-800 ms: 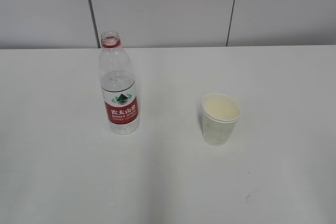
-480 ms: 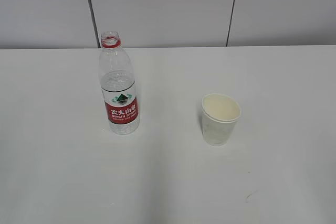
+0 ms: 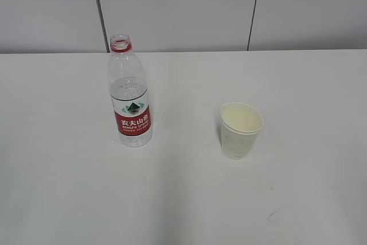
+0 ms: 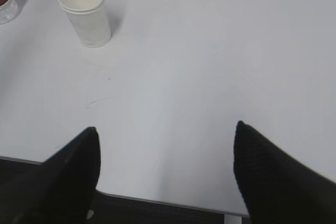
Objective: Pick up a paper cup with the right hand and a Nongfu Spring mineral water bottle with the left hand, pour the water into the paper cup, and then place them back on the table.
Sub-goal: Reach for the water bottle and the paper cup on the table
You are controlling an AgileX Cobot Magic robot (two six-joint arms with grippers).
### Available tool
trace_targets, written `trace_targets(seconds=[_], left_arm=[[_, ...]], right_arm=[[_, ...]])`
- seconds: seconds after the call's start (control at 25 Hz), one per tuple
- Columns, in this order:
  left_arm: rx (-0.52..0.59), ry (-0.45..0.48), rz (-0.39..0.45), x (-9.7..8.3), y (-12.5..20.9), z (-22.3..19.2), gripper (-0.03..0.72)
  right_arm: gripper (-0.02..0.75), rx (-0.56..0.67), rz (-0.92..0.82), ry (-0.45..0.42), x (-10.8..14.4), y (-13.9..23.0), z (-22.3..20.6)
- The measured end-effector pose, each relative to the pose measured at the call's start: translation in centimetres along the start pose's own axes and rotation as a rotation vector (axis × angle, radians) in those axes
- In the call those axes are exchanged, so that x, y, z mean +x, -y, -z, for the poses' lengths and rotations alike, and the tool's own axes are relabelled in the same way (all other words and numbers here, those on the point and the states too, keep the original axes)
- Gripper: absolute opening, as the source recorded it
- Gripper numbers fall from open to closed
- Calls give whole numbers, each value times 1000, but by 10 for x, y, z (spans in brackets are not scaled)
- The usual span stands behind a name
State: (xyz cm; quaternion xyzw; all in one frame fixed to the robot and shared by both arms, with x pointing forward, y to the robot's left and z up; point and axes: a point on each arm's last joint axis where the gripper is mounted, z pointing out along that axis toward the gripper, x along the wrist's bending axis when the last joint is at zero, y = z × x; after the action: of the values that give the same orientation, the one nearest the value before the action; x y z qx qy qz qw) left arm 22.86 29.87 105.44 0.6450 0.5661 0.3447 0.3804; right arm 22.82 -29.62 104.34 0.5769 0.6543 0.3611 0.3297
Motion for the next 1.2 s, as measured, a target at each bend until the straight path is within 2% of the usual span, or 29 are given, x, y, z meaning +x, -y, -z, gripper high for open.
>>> trace_targets(seconds=[0.64, 0.72, 0.88, 0.96, 1.08, 1.2], left_arm=[[0, 0, 0, 0, 0, 0, 251], [0, 0, 0, 0, 0, 0, 297], [0, 0, 0, 0, 0, 0, 528], [0, 0, 0, 0, 0, 0, 600], [-1, 0, 0, 0, 0, 0, 610], [-33, -2, 0, 0, -4, 2, 589]], right_arm=[[587, 0, 2, 5, 0, 0, 0], [587, 0, 2, 5, 0, 0, 0], [587, -4, 2, 6, 0, 0, 0], [587, -14, 3, 6, 0, -2, 2], [587, -69, 3, 9, -1, -7, 4], [587, -201, 3, 16, -1, -19, 6]])
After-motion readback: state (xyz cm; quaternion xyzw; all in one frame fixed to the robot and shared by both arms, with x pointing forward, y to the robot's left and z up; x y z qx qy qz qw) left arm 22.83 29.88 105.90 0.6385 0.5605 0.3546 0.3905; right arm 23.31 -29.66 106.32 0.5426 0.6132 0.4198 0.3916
